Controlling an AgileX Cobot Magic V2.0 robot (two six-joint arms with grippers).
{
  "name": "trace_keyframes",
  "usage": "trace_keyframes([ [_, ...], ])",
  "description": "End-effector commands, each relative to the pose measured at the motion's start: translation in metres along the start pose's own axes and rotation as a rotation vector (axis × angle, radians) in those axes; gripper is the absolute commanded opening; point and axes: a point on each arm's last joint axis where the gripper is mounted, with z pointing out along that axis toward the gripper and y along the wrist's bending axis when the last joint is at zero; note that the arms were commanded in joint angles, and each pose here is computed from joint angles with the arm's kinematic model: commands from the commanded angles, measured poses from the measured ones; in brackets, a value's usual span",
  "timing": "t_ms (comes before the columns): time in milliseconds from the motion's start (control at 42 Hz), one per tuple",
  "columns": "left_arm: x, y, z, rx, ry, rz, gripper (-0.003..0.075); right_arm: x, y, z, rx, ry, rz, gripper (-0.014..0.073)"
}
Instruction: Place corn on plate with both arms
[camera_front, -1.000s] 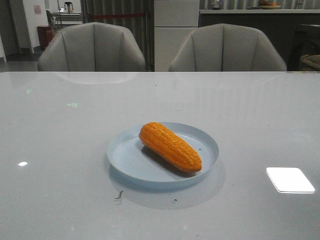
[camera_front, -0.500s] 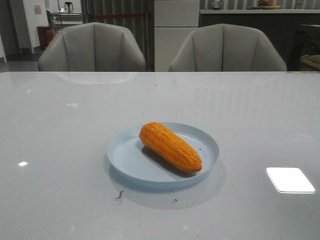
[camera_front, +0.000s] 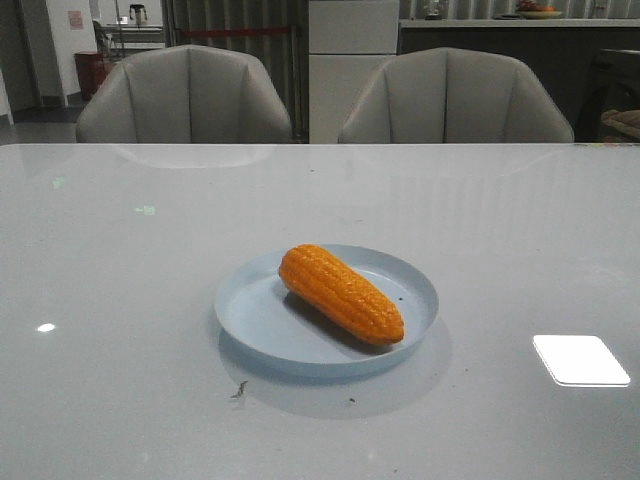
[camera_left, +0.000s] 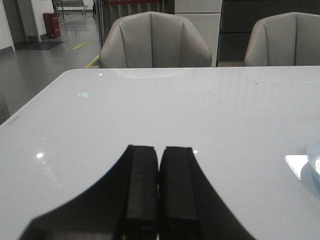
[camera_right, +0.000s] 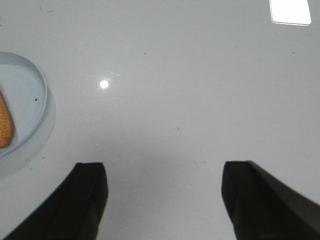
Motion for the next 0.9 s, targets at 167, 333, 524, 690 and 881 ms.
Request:
trace_keyframes([
  [167,0.005,0.000,0.001,-0.008,-0.060,-0.019,0.0094,0.008,0.000,-0.023,0.023,-0.377,-0.002,0.0402],
  [333,0.005,0.000,0.001,-0.008,-0.060,-0.019,0.0094,0.037,0.001,-0.027,0.022,-0.565,0.018,0.0157],
  [524,0.005,0.000,0.001,-0.008,-0.060,-0.019,0.0094,0.071,0.003,-0.026,0.004,-0.702,0.009,0.0032],
  [690,0.005,0.000,0.001,-0.008,-0.060,-0.019,0.0094,0.100,0.003,-0.017,-0.008,-0.772,0.005,0.0032],
  [881,0.005,0.000,0.001,-0.008,-0.060,-0.019,0.0094,0.130,0.003,0.001,-0.007,-0.764,0.005,0.0032],
])
